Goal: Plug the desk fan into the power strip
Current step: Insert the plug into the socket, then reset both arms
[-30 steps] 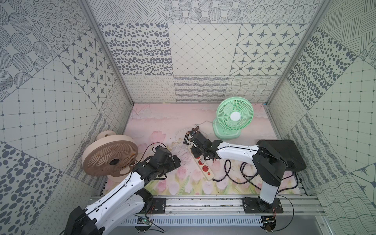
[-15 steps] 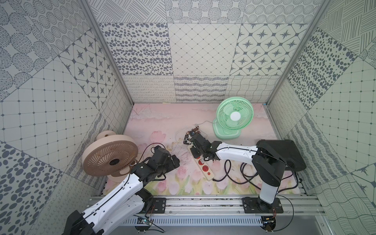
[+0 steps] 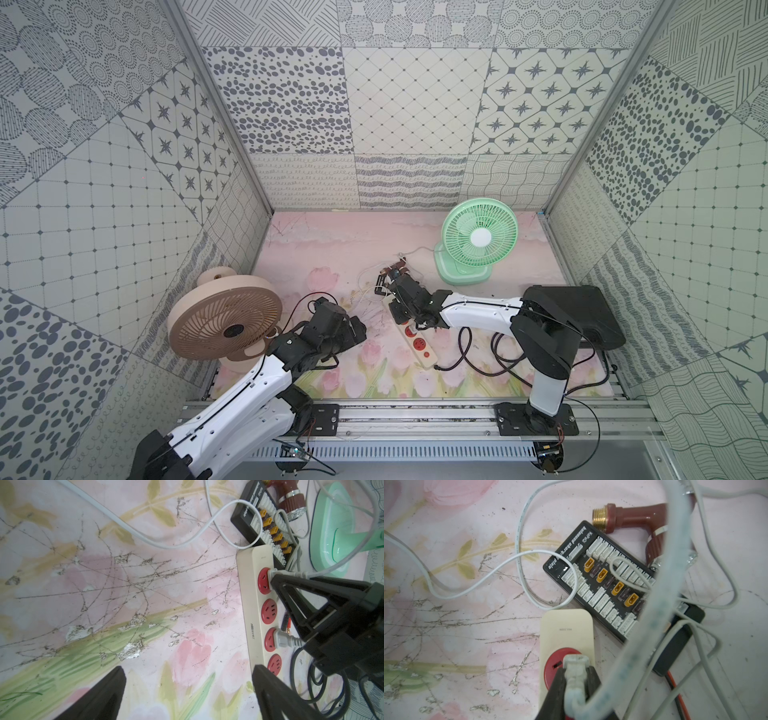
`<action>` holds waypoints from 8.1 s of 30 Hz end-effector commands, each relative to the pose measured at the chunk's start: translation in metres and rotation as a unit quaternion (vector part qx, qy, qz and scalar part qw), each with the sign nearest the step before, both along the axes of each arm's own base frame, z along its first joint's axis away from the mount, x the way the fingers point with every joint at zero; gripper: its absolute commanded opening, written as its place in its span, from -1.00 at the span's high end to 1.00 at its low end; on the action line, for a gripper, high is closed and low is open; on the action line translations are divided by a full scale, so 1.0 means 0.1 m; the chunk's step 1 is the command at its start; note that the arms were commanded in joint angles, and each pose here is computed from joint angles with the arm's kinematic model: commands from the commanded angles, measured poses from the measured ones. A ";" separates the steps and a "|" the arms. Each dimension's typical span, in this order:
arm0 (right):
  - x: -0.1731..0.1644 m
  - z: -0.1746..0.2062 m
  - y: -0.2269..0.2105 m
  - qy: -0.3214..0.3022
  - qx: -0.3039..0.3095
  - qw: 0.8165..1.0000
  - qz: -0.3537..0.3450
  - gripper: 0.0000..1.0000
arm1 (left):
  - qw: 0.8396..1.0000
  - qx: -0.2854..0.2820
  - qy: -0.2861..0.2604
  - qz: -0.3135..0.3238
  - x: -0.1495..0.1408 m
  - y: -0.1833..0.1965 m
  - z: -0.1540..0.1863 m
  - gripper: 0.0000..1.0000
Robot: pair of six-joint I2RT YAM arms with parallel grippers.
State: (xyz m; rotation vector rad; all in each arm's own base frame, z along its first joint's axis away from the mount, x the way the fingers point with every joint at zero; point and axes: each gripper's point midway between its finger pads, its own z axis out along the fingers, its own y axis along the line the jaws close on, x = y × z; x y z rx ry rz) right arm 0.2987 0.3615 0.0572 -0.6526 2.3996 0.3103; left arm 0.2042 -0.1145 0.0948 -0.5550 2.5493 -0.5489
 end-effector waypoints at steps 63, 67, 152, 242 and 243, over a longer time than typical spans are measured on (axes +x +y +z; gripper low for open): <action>-0.29 0.36 -0.03 0.070 0.026 0.997 0.036 -0.24 | 1.000 -0.016 -0.006 -0.011 0.04 -0.05 0.21 -0.99; -0.30 0.62 -0.06 0.054 0.045 0.997 0.038 -0.54 | 0.999 -0.030 -0.014 -0.019 0.04 -0.10 0.34 -0.99; 0.06 1.08 -4.12 -0.326 0.115 0.843 -0.413 -0.94 | 0.921 0.292 -0.238 -0.097 1.54 0.58 0.23 -0.99; 1.06 0.50 -3.56 -0.292 0.044 0.910 -0.291 -0.94 | 0.912 0.265 -0.312 -0.020 1.92 1.09 -0.15 -0.99; 1.06 0.50 -3.56 -0.292 0.044 0.910 -0.291 -0.94 | 0.912 0.265 -0.312 -0.020 1.92 1.10 -0.15 -0.99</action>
